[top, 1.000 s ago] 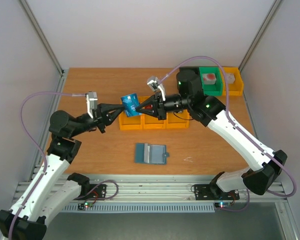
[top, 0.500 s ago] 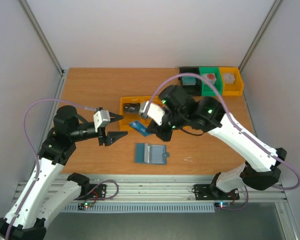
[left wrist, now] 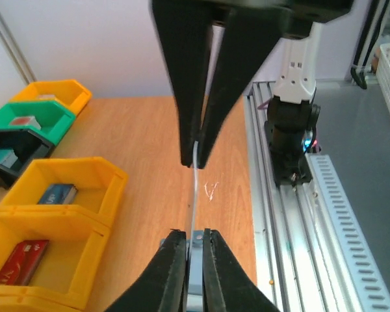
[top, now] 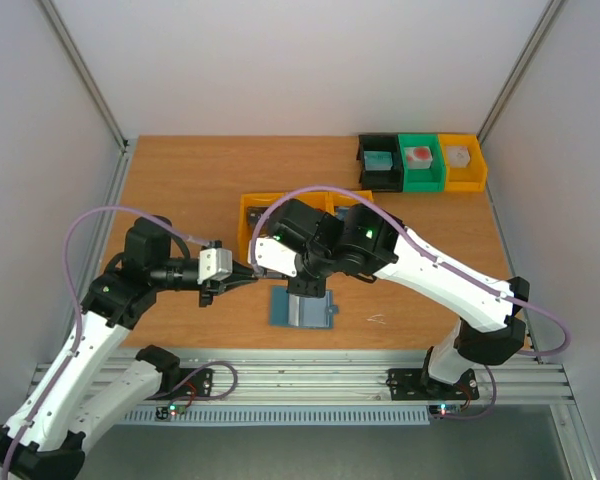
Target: Take the credit cards out of the card holder
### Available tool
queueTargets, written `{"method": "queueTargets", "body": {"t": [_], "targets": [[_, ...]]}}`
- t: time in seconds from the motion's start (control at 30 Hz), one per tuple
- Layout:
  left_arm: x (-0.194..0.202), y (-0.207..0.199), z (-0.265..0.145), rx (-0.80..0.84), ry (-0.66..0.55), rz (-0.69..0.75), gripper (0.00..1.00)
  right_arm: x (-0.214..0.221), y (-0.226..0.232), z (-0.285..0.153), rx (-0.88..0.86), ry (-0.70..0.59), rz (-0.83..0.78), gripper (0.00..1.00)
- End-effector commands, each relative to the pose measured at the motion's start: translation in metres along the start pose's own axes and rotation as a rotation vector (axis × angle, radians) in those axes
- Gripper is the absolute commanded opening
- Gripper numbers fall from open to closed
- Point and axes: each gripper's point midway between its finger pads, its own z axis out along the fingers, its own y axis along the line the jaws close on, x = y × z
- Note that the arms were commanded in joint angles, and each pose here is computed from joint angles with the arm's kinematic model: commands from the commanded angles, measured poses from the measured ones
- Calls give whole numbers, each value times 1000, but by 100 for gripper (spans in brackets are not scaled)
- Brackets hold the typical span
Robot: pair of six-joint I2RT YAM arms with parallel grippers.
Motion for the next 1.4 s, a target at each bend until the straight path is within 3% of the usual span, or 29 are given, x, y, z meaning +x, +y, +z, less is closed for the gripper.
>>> {"method": "queueTargets", "body": {"t": [0.0, 0.33, 0.4, 0.47, 0.6, 0.7, 0.8, 0.9, 1.0, 1.23, 1.37], "targets": [[-7, -1, 2, 7, -35, 12, 5, -4, 1, -10, 6, -23, -47, 1], [-5, 5, 6, -23, -33, -41, 0, -17, 5, -21, -18, -87, -69, 1], [-3, 19, 6, -91, -17, -110, 0, -18, -1, -26, 13, -105, -58, 4], [-5, 37, 4, -189, -17, -197, 0, -17, -17, -32, 102, -136, -50, 13], [-27, 77, -8, -370, -130, -379, 0, -11, -59, -41, 389, -171, -115, 61], [-52, 105, -27, -492, -259, -490, 0, -18, -86, -57, 601, -219, -185, 73], [-82, 131, -56, -589, -451, -611, 0, -40, -101, -83, 770, -335, -296, 78], [-118, 144, -80, -541, -694, -764, 0, -68, -112, -106, 958, -421, -453, 75], [-134, 150, -91, -473, -823, -951, 0, -93, -117, -119, 1114, -464, -588, 64], [-161, 133, -98, -396, -861, -857, 0, -142, -114, -134, 1396, -521, -864, 57], [-164, 127, -100, -385, -869, -812, 0, -153, -122, -141, 1551, -493, -901, 49]]}}
